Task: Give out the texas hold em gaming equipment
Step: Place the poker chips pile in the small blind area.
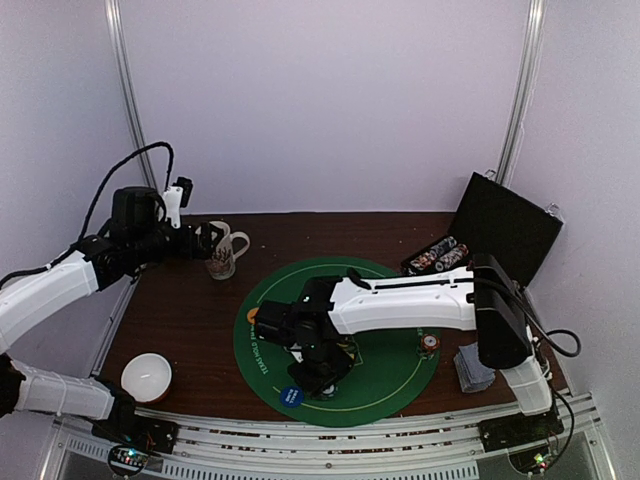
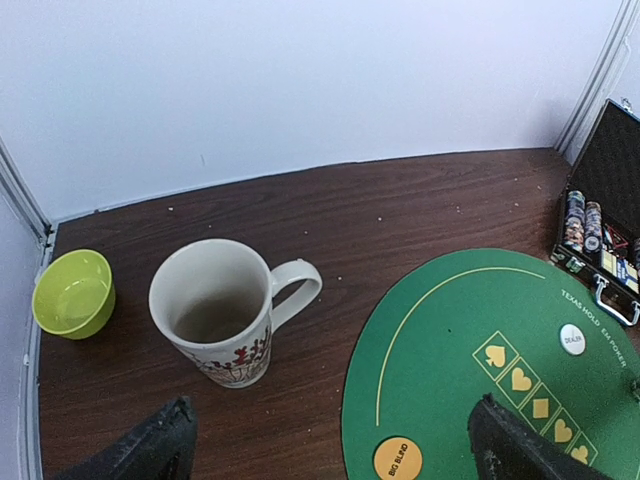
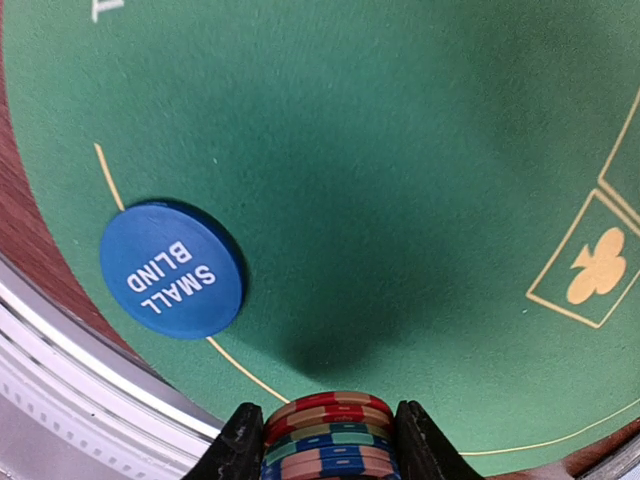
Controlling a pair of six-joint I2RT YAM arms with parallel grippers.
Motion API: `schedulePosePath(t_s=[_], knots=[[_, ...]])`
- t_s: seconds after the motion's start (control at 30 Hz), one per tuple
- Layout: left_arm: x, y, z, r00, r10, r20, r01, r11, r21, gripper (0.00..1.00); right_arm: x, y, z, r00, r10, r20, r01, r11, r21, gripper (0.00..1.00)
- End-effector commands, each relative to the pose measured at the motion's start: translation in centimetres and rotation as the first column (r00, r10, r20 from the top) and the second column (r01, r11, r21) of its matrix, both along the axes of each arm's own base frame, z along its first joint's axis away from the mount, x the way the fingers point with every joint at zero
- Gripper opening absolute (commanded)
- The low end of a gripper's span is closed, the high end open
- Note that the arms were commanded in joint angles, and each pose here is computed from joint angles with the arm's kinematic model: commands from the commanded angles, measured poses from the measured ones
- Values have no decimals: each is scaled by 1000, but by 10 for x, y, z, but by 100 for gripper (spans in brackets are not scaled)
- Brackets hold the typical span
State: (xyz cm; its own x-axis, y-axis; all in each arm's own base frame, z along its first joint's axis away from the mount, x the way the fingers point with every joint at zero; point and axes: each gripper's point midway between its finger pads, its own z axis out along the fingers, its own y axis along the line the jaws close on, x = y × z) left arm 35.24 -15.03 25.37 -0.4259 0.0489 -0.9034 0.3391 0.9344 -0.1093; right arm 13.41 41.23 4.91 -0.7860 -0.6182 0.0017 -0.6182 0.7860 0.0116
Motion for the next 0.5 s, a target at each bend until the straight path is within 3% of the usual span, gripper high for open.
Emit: schedulePosePath(t_s=[0.0, 0.47], knots=[[-2, 6, 0, 1000, 8, 15, -8, 1000, 16, 98, -8, -5, -1, 1000, -4, 6, 4, 999, -46, 0], [-2, 6, -1, 1000, 7, 15, -7, 1000, 20, 98, -9, -12, -25, 998, 60, -4, -60, 991, -119, 0]])
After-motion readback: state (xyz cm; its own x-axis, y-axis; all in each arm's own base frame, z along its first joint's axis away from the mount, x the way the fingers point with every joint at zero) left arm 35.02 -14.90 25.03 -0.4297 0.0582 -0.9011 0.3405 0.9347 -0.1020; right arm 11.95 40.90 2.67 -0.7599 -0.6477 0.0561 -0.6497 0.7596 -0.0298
